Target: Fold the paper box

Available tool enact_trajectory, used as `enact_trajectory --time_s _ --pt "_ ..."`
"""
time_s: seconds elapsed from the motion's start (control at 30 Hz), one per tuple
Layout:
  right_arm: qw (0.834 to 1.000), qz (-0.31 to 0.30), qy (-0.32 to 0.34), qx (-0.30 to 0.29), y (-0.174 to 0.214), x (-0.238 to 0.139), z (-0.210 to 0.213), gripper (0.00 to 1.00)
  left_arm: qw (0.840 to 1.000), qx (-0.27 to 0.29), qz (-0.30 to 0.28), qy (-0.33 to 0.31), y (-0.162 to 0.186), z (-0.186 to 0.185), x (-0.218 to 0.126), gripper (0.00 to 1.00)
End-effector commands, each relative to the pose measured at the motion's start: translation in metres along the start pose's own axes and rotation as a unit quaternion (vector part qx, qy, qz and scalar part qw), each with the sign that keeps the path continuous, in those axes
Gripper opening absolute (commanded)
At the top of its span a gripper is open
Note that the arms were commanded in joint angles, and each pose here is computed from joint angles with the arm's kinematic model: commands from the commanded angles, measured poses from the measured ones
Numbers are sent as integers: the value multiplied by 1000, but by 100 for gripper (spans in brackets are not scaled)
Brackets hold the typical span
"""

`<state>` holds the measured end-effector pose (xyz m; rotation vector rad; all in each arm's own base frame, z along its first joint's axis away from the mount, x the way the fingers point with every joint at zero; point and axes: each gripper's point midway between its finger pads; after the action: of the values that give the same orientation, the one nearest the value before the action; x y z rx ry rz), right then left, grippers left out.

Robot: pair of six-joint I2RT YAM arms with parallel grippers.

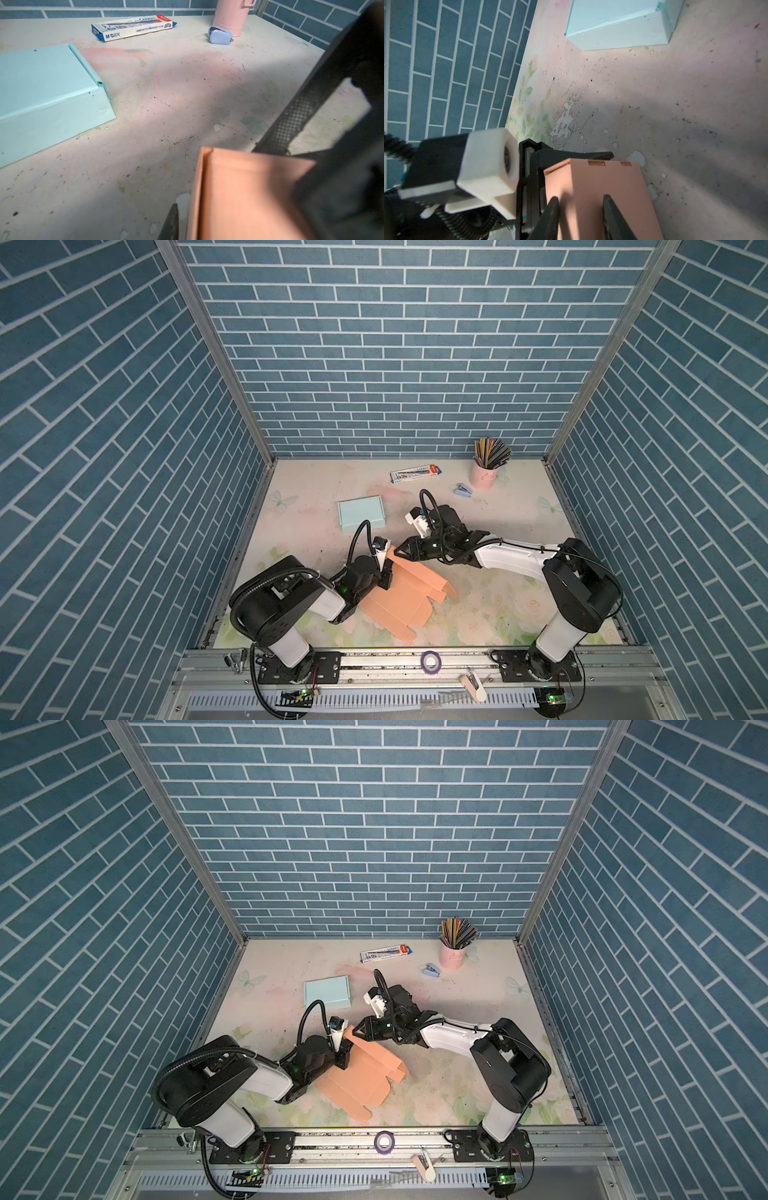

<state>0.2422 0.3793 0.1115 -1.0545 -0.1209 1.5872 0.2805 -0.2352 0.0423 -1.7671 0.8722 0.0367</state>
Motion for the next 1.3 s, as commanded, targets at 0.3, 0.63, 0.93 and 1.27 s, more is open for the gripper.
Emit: enact_trajectory --time_s 0.3,0.63,0.93,1.27 --pt "1000 18 23 12 15 -1 -6 34 1000 -4 -5 -10 6 6 2 11" --pt "999 16 26 10 16 -2 -7 33 1000 -8 -3 -16 8 8 2 17" --pt "1000 10 25 1 12 -7 -3 33 1000 -19 -8 -14 6 8 0 9" --pt "975 -100 95 -173 -49 -115 52 31 995 -69 -15 -76 -27 15 -21 8"
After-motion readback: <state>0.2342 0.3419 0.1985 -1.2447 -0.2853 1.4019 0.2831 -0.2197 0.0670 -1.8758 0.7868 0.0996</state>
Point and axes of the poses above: each gripper's point midway between its finger pads, its own x axis out along the fingers, its own z axis along the line the jaws close on, y = z × x, and after that the axes turned 15 degrees about -x, right-handed
